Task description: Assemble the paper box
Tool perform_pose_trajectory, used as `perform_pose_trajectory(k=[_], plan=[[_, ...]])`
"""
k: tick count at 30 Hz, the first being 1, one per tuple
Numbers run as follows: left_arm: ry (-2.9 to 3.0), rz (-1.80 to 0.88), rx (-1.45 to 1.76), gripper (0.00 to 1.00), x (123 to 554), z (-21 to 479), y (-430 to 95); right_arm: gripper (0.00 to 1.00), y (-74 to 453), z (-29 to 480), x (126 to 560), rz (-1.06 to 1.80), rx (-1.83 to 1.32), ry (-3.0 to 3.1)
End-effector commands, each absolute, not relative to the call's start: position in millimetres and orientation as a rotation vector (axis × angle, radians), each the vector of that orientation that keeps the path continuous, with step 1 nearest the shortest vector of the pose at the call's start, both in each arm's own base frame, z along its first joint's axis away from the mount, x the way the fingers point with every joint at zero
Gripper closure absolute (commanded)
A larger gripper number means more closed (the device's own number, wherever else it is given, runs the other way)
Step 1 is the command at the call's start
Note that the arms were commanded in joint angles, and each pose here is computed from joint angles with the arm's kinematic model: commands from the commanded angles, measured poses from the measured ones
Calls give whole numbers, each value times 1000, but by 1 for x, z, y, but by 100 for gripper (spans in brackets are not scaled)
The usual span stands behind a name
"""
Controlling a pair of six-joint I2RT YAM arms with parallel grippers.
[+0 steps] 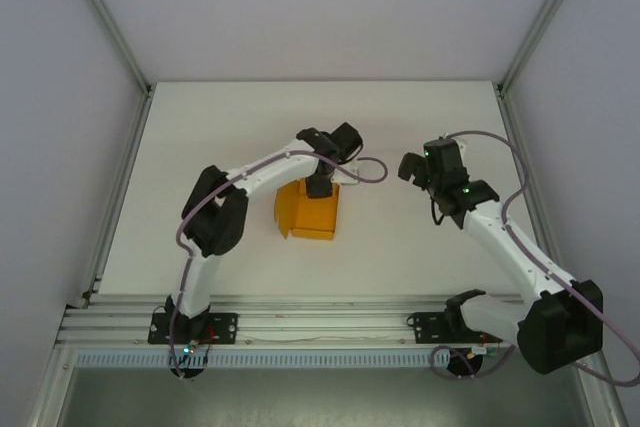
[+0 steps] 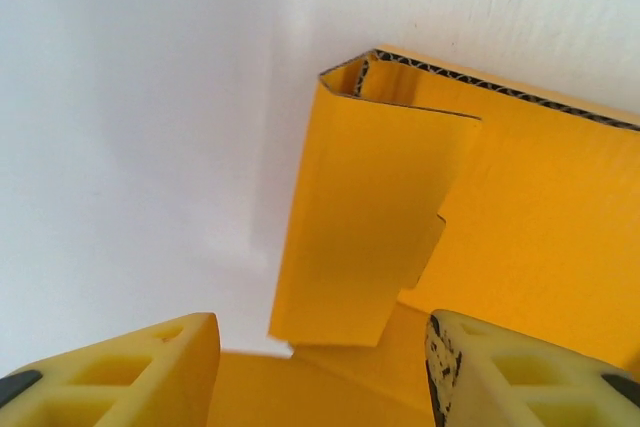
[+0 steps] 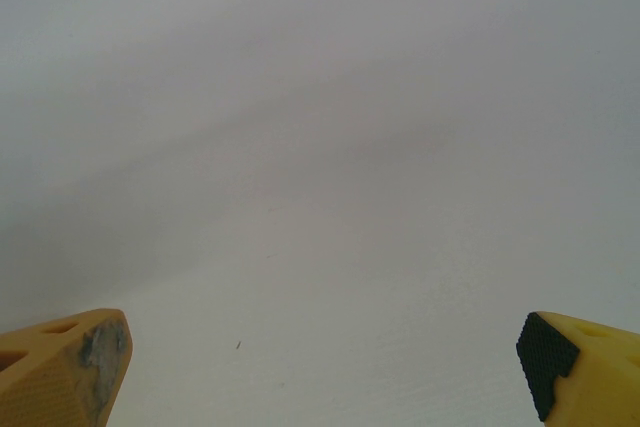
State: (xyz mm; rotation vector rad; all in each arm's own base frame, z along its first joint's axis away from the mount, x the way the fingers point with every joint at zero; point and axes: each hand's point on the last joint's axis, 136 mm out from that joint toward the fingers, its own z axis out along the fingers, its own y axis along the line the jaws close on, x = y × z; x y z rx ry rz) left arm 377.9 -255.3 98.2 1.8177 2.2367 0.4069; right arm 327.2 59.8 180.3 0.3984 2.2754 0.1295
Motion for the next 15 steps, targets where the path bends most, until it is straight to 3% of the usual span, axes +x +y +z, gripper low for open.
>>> perform_pose_trajectory(k=[1, 3, 4, 5, 11, 15], plan=[[2181, 313, 1806, 43, 372, 122, -261, 0, 67, 202, 329, 175, 288, 2219], [2159, 252, 1723, 40, 376, 140, -264, 0, 71, 208, 331, 188, 237, 2200], [2153, 220, 1646, 12, 381, 153, -265, 1, 75, 209, 334, 203, 197, 2193], [2139, 200, 1540, 0, 389, 171, -264, 3, 82, 210, 337, 231, 156, 2194], [2108, 57, 652, 0, 426, 274, -216, 20, 167, 197, 366, 592, -254, 2293], [2170, -147, 260, 0, 403, 276, -172, 25, 212, 165, 385, 663, -530, 2417]])
